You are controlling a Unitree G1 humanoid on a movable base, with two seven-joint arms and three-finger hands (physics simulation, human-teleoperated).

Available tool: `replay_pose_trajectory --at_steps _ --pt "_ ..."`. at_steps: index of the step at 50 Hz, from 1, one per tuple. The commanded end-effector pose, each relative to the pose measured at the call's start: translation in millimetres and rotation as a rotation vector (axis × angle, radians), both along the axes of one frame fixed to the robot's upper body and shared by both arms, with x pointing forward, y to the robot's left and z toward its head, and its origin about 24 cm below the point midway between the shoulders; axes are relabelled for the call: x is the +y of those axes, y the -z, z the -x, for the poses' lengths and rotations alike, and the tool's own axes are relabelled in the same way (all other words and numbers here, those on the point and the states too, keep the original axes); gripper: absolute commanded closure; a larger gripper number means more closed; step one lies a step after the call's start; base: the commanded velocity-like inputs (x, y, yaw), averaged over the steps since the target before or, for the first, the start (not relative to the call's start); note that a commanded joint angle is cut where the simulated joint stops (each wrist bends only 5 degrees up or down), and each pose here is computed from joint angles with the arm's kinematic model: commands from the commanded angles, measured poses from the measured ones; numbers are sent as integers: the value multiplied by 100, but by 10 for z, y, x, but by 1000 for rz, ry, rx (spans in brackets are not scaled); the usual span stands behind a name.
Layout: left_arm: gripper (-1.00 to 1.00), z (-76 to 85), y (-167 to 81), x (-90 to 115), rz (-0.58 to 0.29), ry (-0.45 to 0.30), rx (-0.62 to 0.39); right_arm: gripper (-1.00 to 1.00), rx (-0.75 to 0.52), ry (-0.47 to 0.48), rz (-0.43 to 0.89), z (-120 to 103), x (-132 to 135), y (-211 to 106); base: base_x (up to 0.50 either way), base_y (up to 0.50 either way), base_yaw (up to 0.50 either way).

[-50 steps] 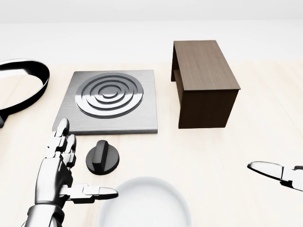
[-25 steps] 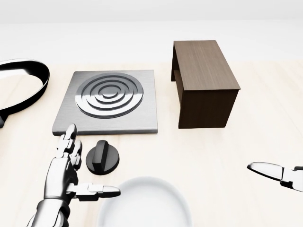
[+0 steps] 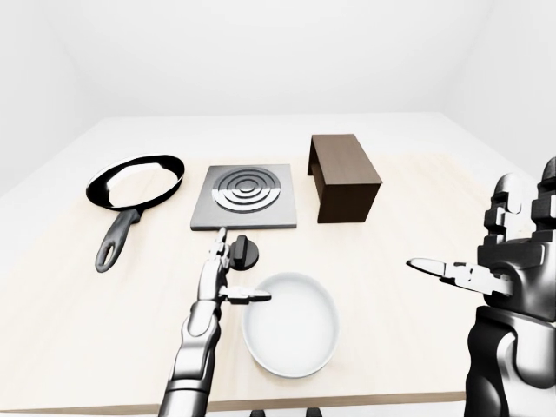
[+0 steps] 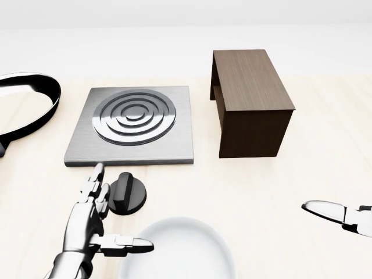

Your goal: Turn on the stove.

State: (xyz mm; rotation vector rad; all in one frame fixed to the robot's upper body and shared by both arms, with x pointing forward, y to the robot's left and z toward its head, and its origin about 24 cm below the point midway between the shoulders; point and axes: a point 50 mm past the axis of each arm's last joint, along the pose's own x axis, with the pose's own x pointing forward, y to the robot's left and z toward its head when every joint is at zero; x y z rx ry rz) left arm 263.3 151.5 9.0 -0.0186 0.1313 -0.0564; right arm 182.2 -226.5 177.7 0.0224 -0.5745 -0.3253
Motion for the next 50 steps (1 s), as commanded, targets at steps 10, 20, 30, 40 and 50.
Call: replay_pose_trajectory --at_steps 10,20,30,40,50 --pt "-100 49 118 -79 5 33 29 -100 -4 -1 -1 12 -4 -6 0 0 0" --pt "-100 247 72 -281 18 123 55 -100 -6 2 -7 15 -16 -6 0 0 0" --pt "-100 330 41 -360 15 153 53 -100 5 1 -10 7 -15 16 0 0 0" --pt "-100 316 -17 -434 13 173 42 -100 1 0 -9 8 -13 9 0 0 0" --pt "-100 -271 -442 -511 31 171 -99 -100 -6 -1 -6 6 -9 -7 0 0 0"
